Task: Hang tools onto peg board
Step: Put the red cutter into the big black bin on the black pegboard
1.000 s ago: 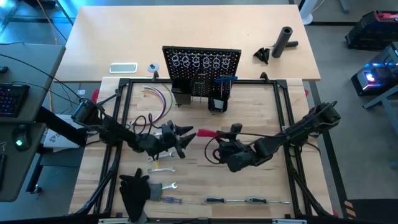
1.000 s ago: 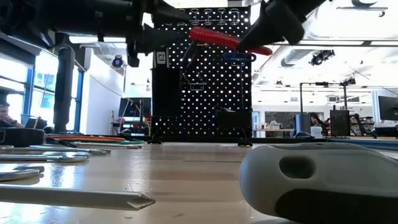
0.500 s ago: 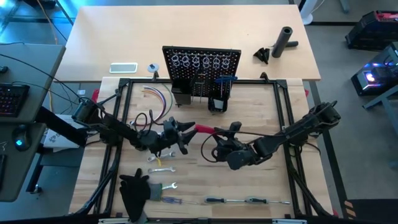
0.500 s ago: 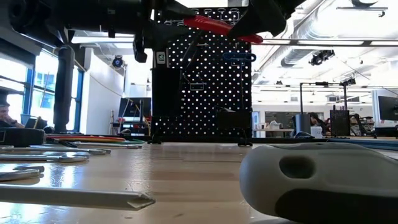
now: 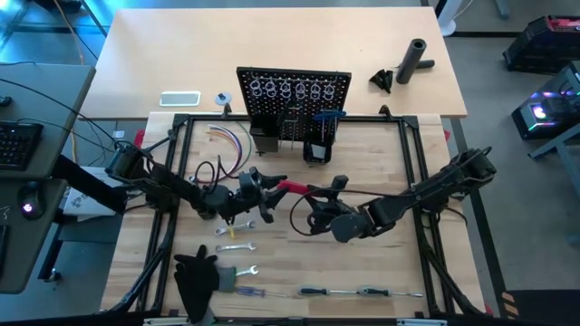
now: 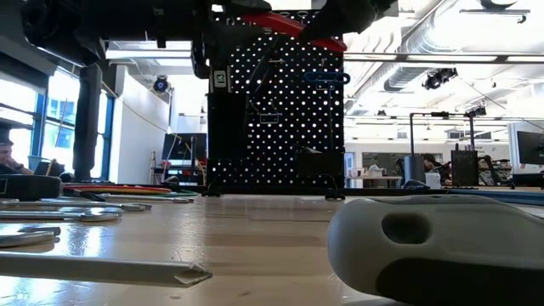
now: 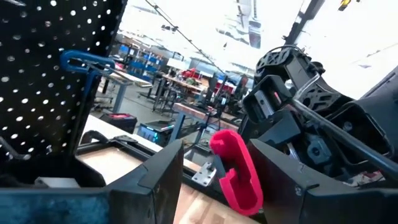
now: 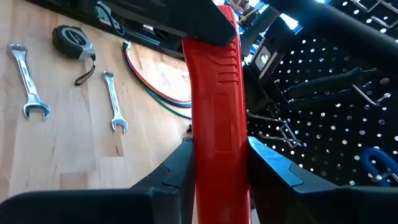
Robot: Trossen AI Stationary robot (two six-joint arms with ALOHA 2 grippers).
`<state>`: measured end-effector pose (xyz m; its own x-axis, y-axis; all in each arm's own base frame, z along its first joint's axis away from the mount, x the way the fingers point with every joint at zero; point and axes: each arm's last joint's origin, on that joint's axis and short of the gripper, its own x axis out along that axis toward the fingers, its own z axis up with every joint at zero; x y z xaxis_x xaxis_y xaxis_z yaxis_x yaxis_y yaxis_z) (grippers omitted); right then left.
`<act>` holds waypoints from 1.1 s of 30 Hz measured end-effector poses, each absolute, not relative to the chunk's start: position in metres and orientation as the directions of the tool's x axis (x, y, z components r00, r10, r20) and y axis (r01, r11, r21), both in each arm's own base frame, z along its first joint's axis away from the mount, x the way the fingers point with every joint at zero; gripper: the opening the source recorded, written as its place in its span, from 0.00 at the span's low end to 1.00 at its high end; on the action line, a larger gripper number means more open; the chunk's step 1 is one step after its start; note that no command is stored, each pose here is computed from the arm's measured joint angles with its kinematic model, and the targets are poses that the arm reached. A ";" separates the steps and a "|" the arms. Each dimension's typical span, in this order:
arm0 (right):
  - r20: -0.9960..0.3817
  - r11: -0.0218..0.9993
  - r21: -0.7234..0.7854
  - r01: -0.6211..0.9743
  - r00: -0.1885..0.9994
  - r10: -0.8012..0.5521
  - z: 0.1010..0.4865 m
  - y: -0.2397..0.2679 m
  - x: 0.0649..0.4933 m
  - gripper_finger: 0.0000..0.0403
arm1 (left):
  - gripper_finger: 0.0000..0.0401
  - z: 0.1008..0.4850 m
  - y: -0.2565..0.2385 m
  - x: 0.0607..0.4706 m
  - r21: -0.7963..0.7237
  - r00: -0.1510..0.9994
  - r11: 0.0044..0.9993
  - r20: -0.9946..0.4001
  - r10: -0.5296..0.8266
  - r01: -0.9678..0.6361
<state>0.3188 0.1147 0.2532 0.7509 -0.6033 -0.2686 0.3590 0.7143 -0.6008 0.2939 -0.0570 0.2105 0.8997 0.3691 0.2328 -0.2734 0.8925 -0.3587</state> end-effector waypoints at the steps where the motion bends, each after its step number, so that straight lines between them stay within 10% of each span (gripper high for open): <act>1: -0.268 0.718 -0.596 0.359 0.754 -0.599 0.254 0.115 0.319 0.26 | 0.42 0.212 -0.057 0.295 -0.357 0.901 0.894 0.232 0.366 -0.271; 16: -0.269 0.715 -0.601 0.356 0.752 -0.601 0.253 0.114 0.320 0.26 | 0.15 0.217 -0.060 0.298 -0.292 0.910 0.924 0.258 0.324 -0.246; 33: -0.270 0.690 -0.626 0.363 0.729 -0.629 0.251 0.116 0.316 0.21 | 0.13 0.217 -0.061 0.299 -0.191 0.916 0.946 0.258 0.306 -0.261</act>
